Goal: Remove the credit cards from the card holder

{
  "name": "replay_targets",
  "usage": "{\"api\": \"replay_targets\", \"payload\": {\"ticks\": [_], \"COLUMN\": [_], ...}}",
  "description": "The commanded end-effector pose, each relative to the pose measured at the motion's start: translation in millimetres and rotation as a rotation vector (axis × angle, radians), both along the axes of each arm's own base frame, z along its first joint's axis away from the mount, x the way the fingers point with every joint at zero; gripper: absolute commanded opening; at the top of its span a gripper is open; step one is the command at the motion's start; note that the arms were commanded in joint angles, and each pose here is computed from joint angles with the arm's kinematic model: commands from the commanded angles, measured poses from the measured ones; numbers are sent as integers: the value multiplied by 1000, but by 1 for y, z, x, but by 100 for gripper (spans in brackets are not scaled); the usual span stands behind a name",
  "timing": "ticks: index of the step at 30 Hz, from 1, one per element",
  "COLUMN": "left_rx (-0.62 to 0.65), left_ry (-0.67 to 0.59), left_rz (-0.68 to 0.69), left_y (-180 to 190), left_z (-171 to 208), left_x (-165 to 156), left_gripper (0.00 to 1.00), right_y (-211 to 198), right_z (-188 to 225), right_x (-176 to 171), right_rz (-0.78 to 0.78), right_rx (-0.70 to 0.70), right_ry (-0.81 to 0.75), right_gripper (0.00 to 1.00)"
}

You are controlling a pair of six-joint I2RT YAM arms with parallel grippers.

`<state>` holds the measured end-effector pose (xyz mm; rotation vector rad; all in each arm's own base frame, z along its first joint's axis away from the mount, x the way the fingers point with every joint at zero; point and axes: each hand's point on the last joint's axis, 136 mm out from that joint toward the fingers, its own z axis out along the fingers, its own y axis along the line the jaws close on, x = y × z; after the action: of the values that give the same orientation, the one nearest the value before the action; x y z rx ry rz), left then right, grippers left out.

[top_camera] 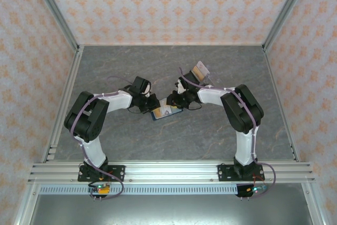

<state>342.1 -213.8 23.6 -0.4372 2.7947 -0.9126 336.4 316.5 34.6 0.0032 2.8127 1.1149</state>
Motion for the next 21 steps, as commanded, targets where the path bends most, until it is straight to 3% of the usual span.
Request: {"api": "replay_targets", "payload": {"ticks": [1,6,12,16,21], "left_rx": [43,60,86,143,239], "left_ry": [28,37,29,-4,-85], "left_rz": [-15,-8,-1,-9,19], "left_y": [5,8,13,22,40], "left_z": [-14,-18,-13,6,42], "left_x": [-6,-8,-7,-6,0], "left_gripper": [10,9,10,18,35], "right_y": [4,7,-4,-22,-42], "right_z": [-3,-4,6,23,63], "right_x": [4,4,8,13,19], "right_rz": [5,13,-10,-28,-3], "right_rx": [8,21,-29,-119,-220], "right_ry": [10,18,-39,-131,-292], "right_gripper": [26,25,4,0,0]}}
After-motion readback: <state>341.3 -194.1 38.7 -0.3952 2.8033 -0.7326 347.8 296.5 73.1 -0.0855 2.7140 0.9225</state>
